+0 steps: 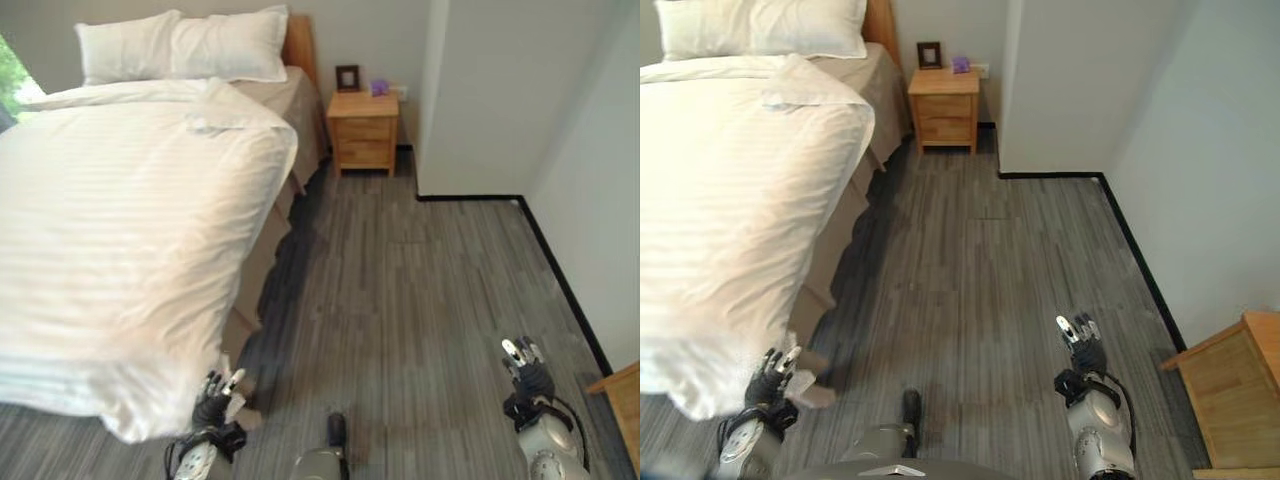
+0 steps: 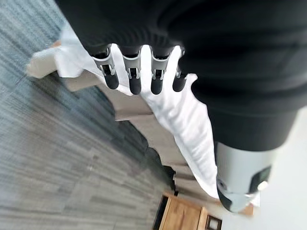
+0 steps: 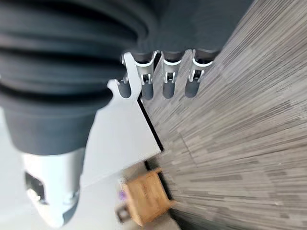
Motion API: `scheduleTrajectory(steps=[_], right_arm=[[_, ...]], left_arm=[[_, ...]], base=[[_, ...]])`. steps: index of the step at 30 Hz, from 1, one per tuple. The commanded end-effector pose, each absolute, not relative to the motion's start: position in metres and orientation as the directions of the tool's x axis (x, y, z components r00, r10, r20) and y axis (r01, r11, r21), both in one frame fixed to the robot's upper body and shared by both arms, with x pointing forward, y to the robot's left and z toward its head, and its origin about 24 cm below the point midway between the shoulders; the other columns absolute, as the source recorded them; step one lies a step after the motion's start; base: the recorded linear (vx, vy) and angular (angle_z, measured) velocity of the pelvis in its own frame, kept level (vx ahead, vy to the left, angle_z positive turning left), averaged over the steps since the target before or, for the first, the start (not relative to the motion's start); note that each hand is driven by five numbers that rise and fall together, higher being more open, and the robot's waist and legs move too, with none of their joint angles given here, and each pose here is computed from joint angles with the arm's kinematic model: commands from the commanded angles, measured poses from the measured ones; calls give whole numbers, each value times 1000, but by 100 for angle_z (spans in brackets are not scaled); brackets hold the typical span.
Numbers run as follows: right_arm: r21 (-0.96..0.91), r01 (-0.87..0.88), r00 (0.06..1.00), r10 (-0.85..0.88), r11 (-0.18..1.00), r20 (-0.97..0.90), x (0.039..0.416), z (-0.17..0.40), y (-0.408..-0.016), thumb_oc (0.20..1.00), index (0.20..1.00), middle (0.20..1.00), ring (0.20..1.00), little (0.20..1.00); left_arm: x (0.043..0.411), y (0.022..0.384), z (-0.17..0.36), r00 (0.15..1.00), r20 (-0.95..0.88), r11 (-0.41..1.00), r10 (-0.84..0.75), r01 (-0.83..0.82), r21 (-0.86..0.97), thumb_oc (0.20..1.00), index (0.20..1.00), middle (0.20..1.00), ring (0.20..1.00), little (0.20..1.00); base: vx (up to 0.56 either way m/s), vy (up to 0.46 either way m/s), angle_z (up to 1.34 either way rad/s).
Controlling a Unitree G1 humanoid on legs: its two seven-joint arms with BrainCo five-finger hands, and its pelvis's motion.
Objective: Making the bed.
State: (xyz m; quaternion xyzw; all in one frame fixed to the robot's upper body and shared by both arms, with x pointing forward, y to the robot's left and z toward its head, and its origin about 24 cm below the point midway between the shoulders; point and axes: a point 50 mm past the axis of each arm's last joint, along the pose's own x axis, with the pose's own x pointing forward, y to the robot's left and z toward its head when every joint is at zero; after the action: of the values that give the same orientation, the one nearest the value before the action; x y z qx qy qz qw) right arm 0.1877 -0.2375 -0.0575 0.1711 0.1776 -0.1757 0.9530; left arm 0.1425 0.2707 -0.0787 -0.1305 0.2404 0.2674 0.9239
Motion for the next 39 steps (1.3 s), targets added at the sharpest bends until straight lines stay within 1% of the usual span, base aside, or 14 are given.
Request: scheduleTrajectory(steps=[1,5,7,8,12,13,16,21,24,26,29,34,37,39], right_arm=[[325,269,954,-204,907,-222,213,-25,-226,1000,1000,1000,1000,1000],[335,187,969,-118,924,-216,215,-24,-210,1000,1000,1000,1000,1000],[341,173,971,-102,924,-217,214,-24,-208,1000,1000,1000,1000,1000],[306,152,970,-83,940,-228,209,-25,-212,1000,1000,1000,1000,1000],[236,174,962,-114,956,-247,199,-27,-223,1000,1000,1000,1000,1000],[243,217,954,-153,945,-256,194,-30,-229,1000,1000,1000,1000,1000],[245,253,944,-183,936,-274,187,-34,-234,1000,1000,1000,1000,1000],[251,251,944,-179,935,-277,185,-35,-234,1000,1000,1000,1000,1000],[258,217,962,-162,942,-219,198,-21,-239,1000,1000,1000,1000,1000],[233,201,966,-154,951,-207,198,-18,-241,1000,1000,1000,1000,1000],[101,200,965,-178,975,-193,207,-8,-254,1000,1000,1000,1000,1000],[103,214,973,-204,971,-107,216,9,-259,1000,1000,1000,1000,1000],[84,183,979,-174,980,-105,219,8,-250,1000,1000,1000,1000,1000],[-9,72,994,-73,997,-77,232,17,-236,1000,1000,1000,1000,1000]], left_arm=[[173,288,-40,843,-323,872,430,-481,-93,1000,1000,1000,1000,1000],[182,293,-30,866,-283,894,413,-444,-53,1000,1000,1000,1000,1000],[185,294,-28,870,-273,896,411,-441,-58,1000,1000,1000,1000,1000],[188,294,-24,878,-256,896,404,-436,-83,1000,1000,1000,1000,1000],[189,296,-25,874,-253,891,416,-447,-77,1000,1000,1000,1000,1000],[193,294,-24,878,-245,894,412,-441,-78,1000,1000,1000,1000,1000],[198,287,-24,887,-236,900,397,-426,-87,1000,1000,1000,1000,1000],[204,273,-27,898,-242,906,367,-404,-128,1000,1000,1000,1000,1000],[208,266,-27,901,-243,887,360,-411,-208,1000,1000,1000,1000,1000],[210,263,-25,913,-233,901,335,-383,-204,1000,1000,1000,1000,1000],[212,261,-27,913,-249,903,324,-377,-205,1000,1000,1000,1000,1000],[208,253,-35,921,-281,925,271,-330,-187,1000,1000,1000,1000,1000],[201,254,-39,913,-297,929,279,-335,-158,1000,1000,1000,1000,1000],[198,256,-36,918,-276,929,283,-334,-157,1000,1000,1000,1000,1000]], base=[[456,385,-12],[432,249,28],[512,93,42],[525,-24,73],[549,-120,67],[715,-169,99],[556,-119,98],[459,-191,38],[606,-467,-22],[388,-392,17],[469,-274,-14],[478,-45,-14],[705,21,14],[502,8,-4]])
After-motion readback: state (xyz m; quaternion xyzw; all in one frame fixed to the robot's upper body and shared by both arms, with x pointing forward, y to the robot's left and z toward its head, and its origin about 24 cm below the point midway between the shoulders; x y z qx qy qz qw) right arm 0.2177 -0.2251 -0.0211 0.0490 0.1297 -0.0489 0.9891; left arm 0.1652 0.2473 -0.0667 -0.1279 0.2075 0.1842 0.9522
